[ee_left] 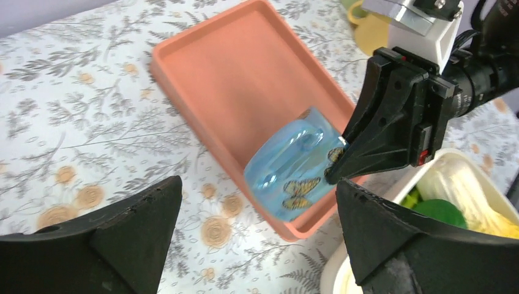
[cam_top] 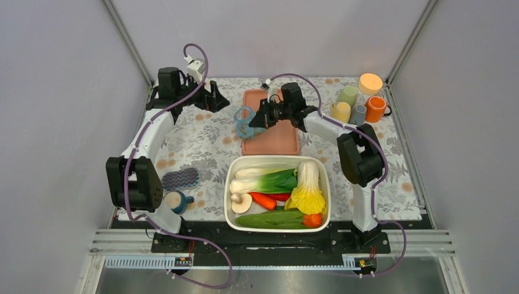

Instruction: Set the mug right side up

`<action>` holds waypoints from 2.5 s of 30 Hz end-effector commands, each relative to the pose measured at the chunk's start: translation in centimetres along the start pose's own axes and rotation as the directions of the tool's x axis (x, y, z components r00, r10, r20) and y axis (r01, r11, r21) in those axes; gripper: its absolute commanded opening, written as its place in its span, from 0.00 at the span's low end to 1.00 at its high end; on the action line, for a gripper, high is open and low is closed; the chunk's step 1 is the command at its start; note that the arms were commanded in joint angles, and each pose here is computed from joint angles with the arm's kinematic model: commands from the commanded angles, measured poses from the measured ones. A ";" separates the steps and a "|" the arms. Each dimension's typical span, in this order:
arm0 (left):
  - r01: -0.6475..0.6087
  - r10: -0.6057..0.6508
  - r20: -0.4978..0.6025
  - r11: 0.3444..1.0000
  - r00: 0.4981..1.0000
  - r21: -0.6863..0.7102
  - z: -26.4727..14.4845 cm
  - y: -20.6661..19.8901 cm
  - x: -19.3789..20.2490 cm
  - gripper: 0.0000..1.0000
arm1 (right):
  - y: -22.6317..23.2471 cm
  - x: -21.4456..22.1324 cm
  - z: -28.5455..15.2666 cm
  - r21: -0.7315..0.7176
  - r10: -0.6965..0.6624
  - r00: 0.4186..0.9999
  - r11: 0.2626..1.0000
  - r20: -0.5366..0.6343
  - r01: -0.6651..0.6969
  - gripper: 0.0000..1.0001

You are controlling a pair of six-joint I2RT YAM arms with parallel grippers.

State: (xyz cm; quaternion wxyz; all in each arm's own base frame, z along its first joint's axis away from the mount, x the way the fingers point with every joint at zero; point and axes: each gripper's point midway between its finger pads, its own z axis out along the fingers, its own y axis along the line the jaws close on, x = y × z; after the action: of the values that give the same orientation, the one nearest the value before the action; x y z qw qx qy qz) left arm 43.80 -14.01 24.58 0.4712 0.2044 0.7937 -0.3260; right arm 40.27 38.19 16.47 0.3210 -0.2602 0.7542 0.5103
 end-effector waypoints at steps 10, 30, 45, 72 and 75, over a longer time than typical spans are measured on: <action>-0.240 0.173 -0.222 0.917 0.959 -0.319 -4.4 5.3 2.7 0.99 | -8.4 -12.4 -9.1 0.617 -0.315 0.931 0.700 -0.186 0.360 0.00; -0.256 0.120 -0.385 0.911 0.915 -0.324 -5.2 6.6 9.7 0.99 | -17.3 -11.9 -4.7 0.558 -0.366 0.902 0.710 -0.230 0.430 0.00; -0.335 0.177 -0.520 0.914 0.835 -0.227 -6.8 6.0 11.8 0.99 | -17.9 -13.0 -4.5 0.602 -0.368 0.912 0.692 -0.179 0.398 0.62; -0.423 0.230 -0.657 0.894 0.718 -0.149 -11.0 5.9 12.9 0.98 | -17.4 -13.9 -8.0 0.704 -0.358 0.908 0.586 -0.218 0.400 0.64; -0.482 0.271 -0.763 0.874 0.587 -0.060 -13.7 6.0 14.3 0.94 | -14.1 -15.5 -8.2 0.660 -0.390 0.905 0.638 -0.169 0.398 0.78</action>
State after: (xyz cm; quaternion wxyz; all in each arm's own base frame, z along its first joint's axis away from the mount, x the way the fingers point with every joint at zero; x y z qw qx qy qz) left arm 34.56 -2.44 13.19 0.2451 0.3491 0.9031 -0.0502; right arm 60.62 25.94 12.78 0.4408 -0.2853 0.8485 0.0660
